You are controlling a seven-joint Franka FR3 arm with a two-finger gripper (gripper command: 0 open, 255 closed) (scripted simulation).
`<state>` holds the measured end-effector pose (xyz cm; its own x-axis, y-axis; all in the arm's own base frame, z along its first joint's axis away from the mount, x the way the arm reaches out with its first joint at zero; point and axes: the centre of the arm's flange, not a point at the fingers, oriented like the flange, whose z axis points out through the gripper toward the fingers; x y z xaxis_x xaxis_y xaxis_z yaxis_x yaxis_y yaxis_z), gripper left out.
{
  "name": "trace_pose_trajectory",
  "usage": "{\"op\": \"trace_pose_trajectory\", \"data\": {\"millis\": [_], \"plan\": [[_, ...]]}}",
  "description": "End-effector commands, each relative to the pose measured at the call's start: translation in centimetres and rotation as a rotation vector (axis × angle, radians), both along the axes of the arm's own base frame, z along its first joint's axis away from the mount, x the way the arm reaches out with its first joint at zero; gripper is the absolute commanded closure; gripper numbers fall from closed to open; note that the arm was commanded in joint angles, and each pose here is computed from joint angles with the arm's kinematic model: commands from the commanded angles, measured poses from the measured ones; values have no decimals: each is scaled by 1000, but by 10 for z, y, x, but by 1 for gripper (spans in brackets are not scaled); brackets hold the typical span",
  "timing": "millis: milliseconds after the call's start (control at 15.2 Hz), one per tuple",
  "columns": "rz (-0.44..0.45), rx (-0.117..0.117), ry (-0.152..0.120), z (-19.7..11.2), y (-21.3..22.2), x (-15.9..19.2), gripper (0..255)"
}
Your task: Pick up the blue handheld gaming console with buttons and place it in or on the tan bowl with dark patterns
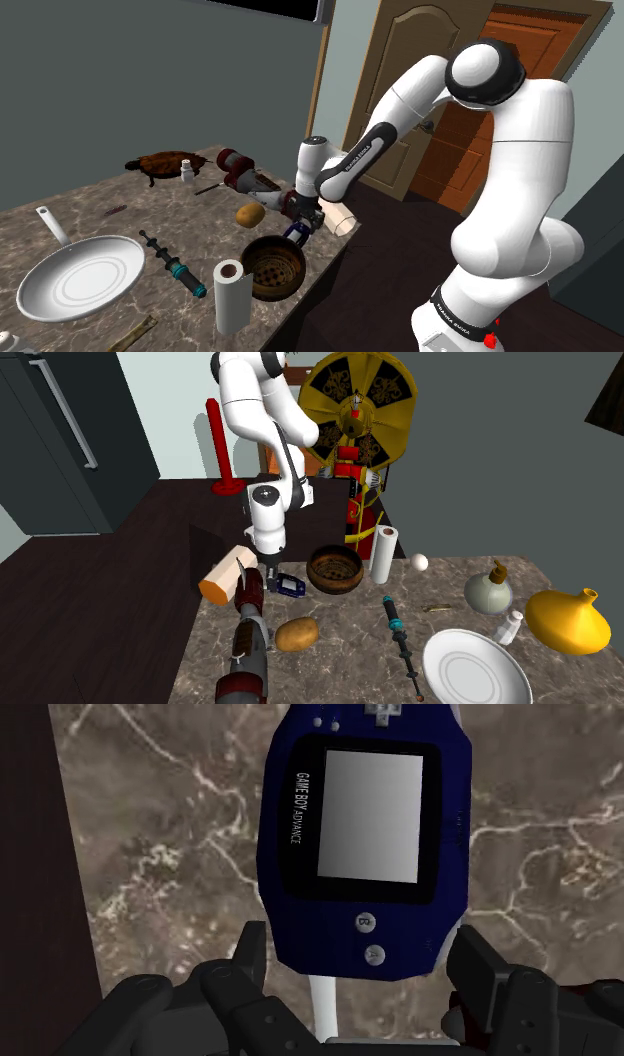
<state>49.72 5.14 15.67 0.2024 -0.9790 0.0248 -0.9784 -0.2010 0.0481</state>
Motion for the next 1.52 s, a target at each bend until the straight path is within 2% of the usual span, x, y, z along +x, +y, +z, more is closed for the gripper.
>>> {"op": "trace_pose_trajectory", "data": {"millis": [0, 1452], "plan": [[0, 0, 0, 11, 0, -1, 255], [0, 0, 0, 127, 0, -1, 255]]}}
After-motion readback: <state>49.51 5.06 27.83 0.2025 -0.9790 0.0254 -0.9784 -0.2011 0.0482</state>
